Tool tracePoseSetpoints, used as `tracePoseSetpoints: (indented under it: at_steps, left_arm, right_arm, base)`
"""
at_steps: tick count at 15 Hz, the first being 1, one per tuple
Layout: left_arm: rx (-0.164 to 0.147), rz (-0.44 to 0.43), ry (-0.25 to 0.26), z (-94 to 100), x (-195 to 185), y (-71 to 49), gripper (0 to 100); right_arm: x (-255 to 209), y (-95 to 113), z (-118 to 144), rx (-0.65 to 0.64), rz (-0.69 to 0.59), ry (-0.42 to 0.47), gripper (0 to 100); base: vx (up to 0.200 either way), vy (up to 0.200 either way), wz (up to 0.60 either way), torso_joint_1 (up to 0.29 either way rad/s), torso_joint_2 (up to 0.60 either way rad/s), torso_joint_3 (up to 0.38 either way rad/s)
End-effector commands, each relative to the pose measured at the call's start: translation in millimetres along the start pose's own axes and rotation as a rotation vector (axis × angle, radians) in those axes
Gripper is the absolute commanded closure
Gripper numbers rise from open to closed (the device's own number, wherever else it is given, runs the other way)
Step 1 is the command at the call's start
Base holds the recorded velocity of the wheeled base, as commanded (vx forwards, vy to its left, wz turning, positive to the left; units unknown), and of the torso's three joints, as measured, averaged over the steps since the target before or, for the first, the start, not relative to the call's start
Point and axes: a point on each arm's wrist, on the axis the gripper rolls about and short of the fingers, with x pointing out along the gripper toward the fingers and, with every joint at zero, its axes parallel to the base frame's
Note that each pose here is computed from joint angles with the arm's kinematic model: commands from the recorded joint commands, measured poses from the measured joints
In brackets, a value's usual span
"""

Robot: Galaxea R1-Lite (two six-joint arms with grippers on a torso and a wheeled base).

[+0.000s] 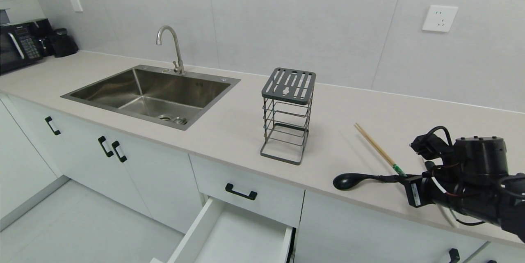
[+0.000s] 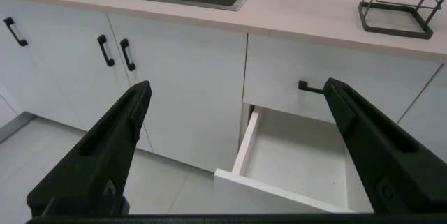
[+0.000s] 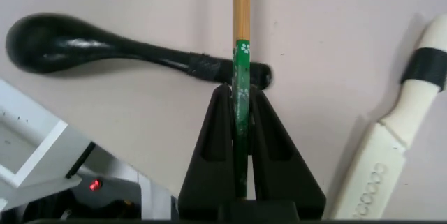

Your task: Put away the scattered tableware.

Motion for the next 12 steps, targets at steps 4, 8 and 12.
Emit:
tracePoseSetpoints:
  at_steps: [4,8,12]
  left_arm:
    - [0.000,0.000,0.001,0.1,0,0.0,0]
    - [0.000,0.000,0.001,0.1,0,0.0,0]
    - [0.000,0.000,0.001,0.1,0,0.0,0]
  right_arm:
    - [-35,-3,10,-0.001,-0.017,-0.124,100]
    - [-74,0,29,-0.029,0.042,-0.322,100]
    - [-114,22,48,-0.110,0.183,-0.574,100]
  base:
    - [0.000,0.000,0.00,0.000,0.00,0.000]
    - [0.000,0.000,0.00,0.000,0.00,0.000]
    - [0.000,0.000,0.00,0.000,0.00,0.000]
